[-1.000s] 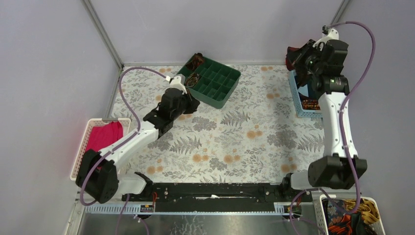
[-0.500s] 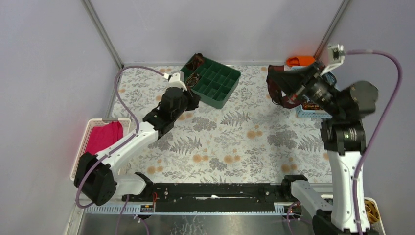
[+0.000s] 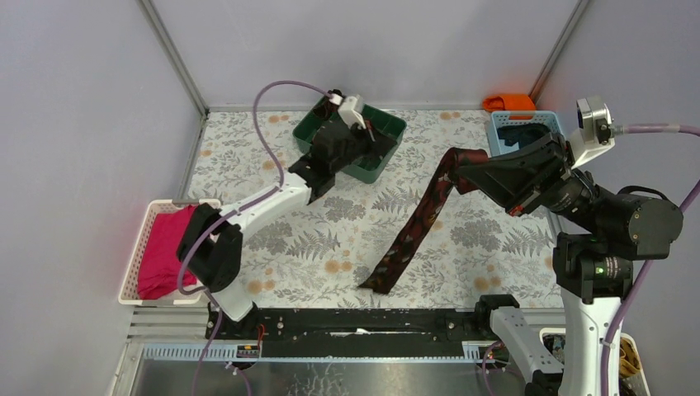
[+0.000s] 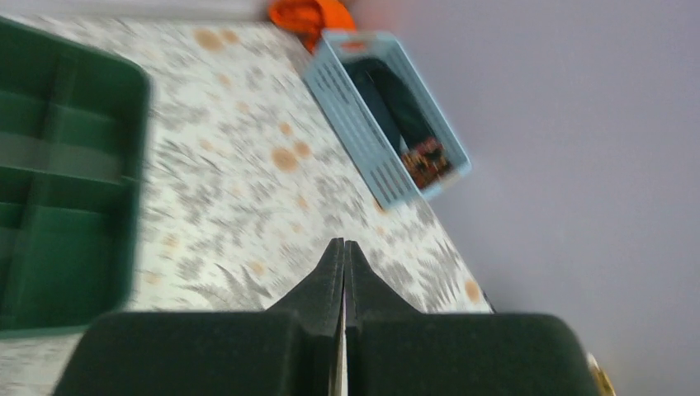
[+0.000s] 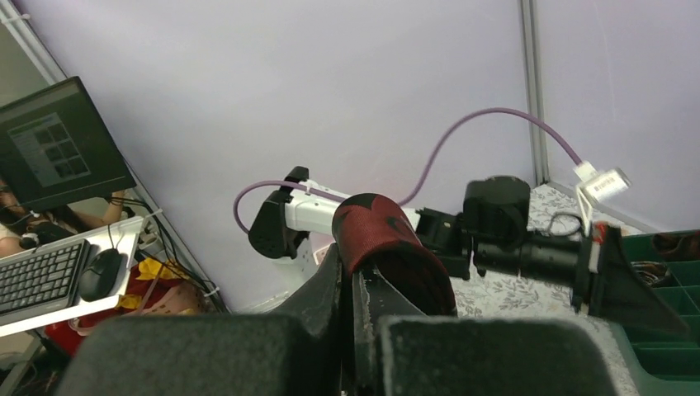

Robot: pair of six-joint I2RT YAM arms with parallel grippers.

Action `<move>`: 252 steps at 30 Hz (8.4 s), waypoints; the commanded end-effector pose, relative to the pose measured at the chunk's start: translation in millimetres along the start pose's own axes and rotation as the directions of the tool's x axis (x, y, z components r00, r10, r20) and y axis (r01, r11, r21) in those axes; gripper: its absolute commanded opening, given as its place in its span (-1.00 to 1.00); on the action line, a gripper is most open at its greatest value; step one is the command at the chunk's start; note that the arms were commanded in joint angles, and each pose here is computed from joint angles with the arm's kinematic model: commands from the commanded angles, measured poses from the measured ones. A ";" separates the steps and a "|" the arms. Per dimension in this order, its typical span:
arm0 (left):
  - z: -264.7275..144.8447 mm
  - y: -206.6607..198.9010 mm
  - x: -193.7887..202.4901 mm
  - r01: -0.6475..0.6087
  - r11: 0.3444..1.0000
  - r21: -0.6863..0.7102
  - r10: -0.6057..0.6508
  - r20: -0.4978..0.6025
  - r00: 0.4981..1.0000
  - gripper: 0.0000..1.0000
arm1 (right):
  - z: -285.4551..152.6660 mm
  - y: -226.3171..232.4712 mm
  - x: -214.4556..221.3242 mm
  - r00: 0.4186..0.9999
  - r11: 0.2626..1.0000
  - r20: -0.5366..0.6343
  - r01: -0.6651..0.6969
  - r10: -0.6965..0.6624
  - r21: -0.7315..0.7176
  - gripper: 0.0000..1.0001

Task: Roll the ties
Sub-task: Place the tie at the center of the board, then flatten out the tie at the center of the board.

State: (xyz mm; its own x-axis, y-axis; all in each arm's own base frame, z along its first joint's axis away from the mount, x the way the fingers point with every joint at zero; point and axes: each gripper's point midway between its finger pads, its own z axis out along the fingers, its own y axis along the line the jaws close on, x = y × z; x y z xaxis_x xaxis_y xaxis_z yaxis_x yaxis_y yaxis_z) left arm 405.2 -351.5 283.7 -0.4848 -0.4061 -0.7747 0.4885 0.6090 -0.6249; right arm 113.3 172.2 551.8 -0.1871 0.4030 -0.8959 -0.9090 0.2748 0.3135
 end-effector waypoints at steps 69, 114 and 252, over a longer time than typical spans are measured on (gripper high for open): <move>-142.1 86.3 138.2 -0.199 0.931 -0.306 0.122 -0.252 0.960 -1.00 | -30.6 -419.5 328.6 0.730 0.392 -0.396 0.190 0.556 0.900 0.45; -175.6 72.7 145.8 -0.111 0.966 -0.232 0.058 -0.223 0.973 -1.00 | -103.2 -240.4 510.2 0.241 0.521 -0.636 0.402 0.733 0.753 -0.82; -274.2 240.6 174.7 0.258 0.495 -0.830 -0.259 0.142 0.955 -0.98 | -208.7 -506.5 368.3 0.567 -0.106 -0.248 0.517 0.785 0.849 -0.57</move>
State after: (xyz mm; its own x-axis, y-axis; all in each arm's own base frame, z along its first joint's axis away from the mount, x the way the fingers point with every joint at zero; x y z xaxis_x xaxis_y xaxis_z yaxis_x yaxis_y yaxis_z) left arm 231.9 -88.8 18.7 -0.4916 -0.6532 -0.5759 -0.4940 0.7538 -0.4334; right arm 451.8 11.4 12.5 -0.8872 0.1925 -0.4193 0.3032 0.9283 -0.2154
